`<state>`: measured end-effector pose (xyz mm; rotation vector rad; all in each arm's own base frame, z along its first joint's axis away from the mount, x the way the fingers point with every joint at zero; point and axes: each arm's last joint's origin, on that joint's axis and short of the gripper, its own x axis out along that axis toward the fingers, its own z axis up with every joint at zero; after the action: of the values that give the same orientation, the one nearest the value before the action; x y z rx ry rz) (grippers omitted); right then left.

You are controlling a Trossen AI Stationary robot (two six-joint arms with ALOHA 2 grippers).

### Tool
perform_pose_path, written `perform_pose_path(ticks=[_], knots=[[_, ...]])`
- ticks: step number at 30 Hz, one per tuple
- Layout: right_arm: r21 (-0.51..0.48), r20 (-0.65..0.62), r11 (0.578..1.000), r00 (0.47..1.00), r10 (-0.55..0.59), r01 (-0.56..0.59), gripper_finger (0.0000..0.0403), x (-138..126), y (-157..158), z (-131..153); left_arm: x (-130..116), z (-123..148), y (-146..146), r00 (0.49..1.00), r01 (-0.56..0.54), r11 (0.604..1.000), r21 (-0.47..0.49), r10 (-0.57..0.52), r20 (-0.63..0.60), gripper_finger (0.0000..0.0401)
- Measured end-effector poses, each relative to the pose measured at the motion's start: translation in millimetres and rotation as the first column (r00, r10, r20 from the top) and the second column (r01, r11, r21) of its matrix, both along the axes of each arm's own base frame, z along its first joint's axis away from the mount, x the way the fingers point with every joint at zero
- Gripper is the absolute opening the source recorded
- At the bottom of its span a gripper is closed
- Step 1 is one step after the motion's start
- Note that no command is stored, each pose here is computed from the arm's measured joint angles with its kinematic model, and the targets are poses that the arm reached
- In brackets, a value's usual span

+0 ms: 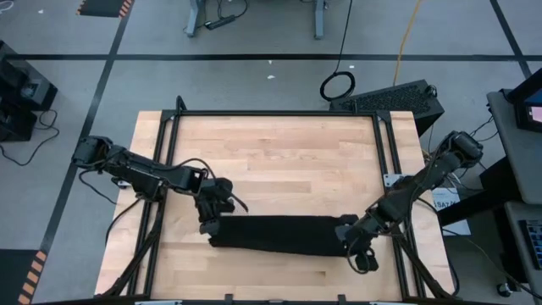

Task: Roll napkin
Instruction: Fold the black napkin

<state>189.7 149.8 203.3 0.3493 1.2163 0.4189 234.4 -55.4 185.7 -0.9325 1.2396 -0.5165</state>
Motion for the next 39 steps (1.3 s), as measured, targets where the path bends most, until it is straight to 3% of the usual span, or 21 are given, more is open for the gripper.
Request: perform_pose_path(ticks=[3, 6, 16, 21, 29, 39], knots=[[-0.006, -0.025, 1.000, 1.000, 0.013, -0.014, 0.0002, 4, -10, -2, 1, -3, 9, 0.999, -0.039, 0.995, 0.089, 0.036, 0.033, 0.0006], [0.033, -0.031, 0.999, 0.999, 0.035, -0.034, 0.0002, 8, -17, -4, 1, -3, 12, 0.998, -0.046, 0.993, 0.106, 0.043, 0.036, 0.0006], [0.258, -0.098, 0.965, 0.993, 0.067, -0.039, 0.0002, 13, -15, 2, -4, 4, -5, 0.997, -0.035, 0.999, -0.025, 0.033, -0.068, 0.0006], [0.335, -0.022, 0.937, 0.994, 0.111, -0.097, 0.0002, 14, -1, 10, -6, 7, -28, 0.999, -0.019, 1.000, 0.014, 0.020, -0.028, 0.0006], [0.180, -0.058, 0.983, 0.997, 0.047, -0.036, 0.0002, 9, -7, 1, -3, 7, -23, 0.998, -0.053, 0.996, 0.075, 0.050, 0.032, 0.0006], [0.070, -0.111, 0.998, 0.994, 0.003, 0.005, 0.0002, 11, -9, -14, 8, -4, 1, 0.992, -0.060, 0.982, 0.177, 0.038, 0.124, 0.0006]])
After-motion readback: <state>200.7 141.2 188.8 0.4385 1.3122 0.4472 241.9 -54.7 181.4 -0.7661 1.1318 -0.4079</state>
